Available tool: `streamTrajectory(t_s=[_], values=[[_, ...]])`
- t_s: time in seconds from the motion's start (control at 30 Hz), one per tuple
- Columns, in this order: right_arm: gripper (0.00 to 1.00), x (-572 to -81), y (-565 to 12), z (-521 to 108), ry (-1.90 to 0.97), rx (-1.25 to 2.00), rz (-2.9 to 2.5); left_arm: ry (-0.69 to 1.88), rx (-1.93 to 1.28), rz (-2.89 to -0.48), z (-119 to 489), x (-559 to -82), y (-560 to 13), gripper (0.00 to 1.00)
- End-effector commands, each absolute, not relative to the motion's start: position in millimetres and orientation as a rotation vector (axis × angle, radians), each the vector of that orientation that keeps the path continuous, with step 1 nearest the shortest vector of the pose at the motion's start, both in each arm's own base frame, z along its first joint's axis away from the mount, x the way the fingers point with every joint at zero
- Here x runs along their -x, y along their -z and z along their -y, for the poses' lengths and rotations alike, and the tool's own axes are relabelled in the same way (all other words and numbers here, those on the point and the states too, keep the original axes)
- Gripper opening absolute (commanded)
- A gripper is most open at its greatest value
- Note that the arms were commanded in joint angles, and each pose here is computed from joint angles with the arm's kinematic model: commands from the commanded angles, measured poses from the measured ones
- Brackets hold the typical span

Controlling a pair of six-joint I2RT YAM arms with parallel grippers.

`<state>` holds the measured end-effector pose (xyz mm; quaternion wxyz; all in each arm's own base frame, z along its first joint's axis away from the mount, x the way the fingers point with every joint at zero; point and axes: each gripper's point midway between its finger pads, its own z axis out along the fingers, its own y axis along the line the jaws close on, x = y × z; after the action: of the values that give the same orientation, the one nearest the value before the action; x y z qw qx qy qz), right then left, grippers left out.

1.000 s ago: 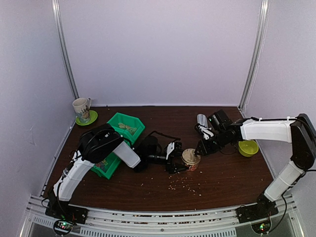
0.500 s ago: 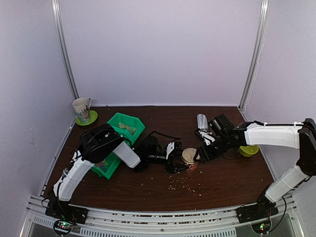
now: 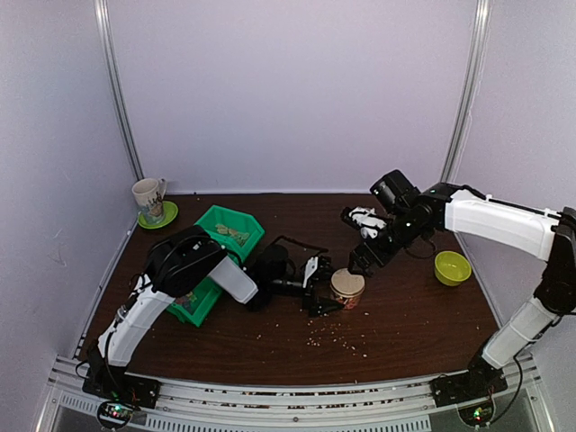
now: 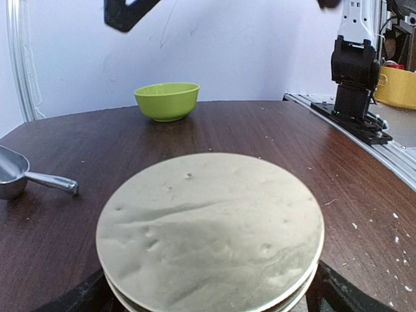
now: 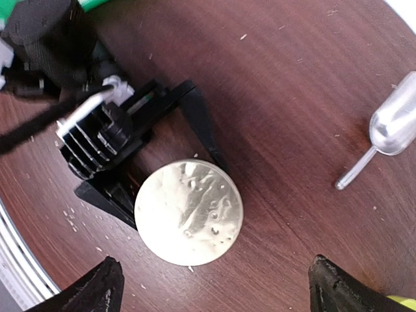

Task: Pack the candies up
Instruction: Screw the box lid onto the packing box.

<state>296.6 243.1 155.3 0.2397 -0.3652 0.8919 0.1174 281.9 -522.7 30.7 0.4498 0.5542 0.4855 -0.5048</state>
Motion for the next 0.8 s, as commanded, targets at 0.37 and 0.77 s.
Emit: streamTrajectory(t_s=[0.37,0.77], values=[[1.0,-289,-107,-259,-0.211,1.52,-2.31,1.386,-1.537,-1.478,492,-266,83,0.96],[1.0,-301,-90,-264,-0.201,1.431,-2.322,1.388,-1.531,-1.47,492,-266,84,0.88]])
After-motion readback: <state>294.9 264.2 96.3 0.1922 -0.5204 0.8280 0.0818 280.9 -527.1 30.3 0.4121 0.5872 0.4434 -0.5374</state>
